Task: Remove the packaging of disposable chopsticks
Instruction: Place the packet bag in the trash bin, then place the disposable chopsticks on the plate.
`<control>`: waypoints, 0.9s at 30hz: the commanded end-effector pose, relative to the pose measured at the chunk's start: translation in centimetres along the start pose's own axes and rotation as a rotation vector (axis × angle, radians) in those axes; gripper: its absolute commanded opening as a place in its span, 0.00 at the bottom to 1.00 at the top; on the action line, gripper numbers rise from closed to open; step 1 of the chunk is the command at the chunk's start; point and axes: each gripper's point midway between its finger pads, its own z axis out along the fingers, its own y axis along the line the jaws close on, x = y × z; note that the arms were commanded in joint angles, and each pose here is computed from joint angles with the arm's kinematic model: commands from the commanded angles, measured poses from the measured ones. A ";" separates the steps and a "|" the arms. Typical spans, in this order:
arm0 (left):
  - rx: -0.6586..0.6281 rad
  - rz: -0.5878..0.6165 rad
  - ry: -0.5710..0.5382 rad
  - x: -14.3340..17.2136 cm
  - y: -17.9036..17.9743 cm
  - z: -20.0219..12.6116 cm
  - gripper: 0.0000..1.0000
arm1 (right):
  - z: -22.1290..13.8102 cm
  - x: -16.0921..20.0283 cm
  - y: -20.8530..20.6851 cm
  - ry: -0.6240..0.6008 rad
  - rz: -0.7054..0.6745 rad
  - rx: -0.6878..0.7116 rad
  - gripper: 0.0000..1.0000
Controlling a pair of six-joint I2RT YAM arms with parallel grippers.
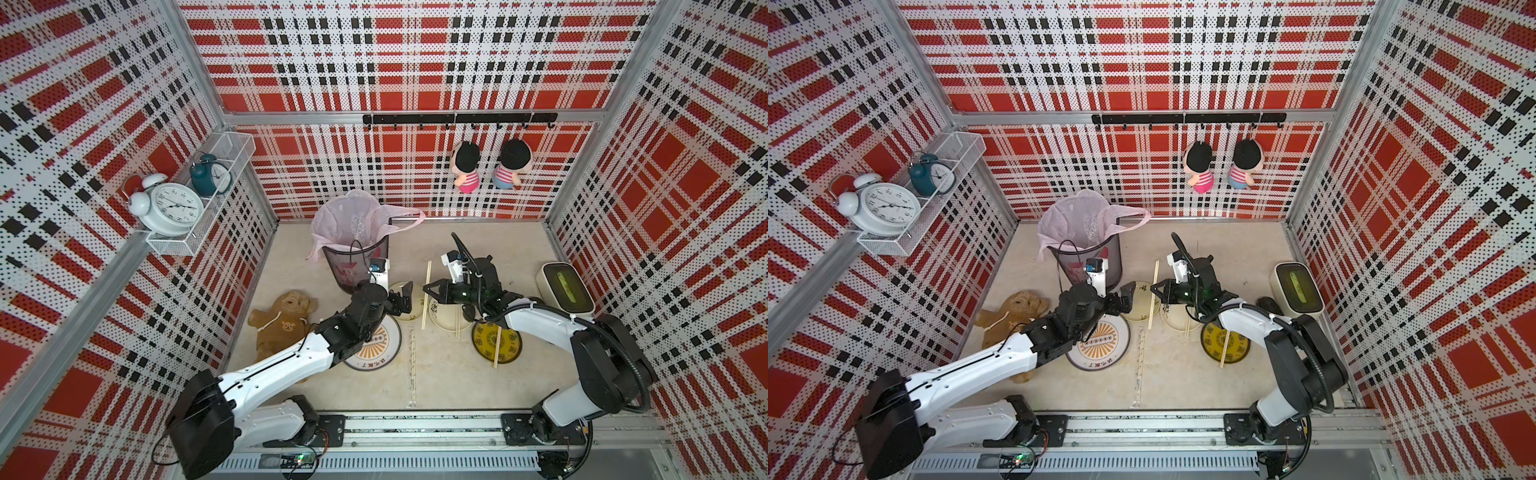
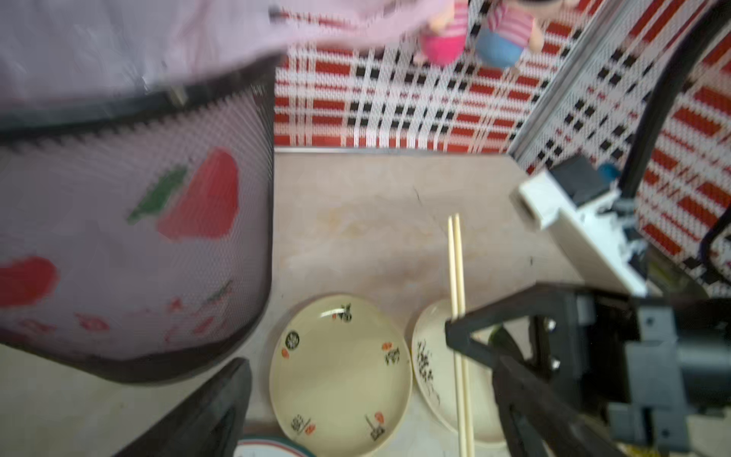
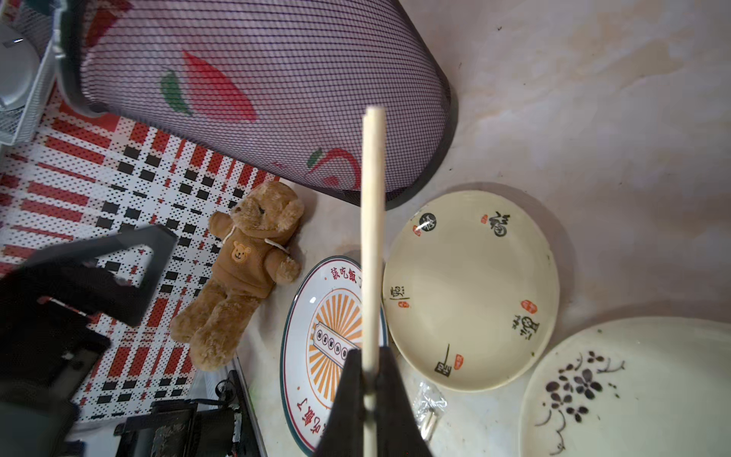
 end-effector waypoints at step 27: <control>0.161 -0.003 0.167 7.3 -0.6 7.1 0.82 | 7.5 0.6 -6.6 0.307 0.201 0.179 0.00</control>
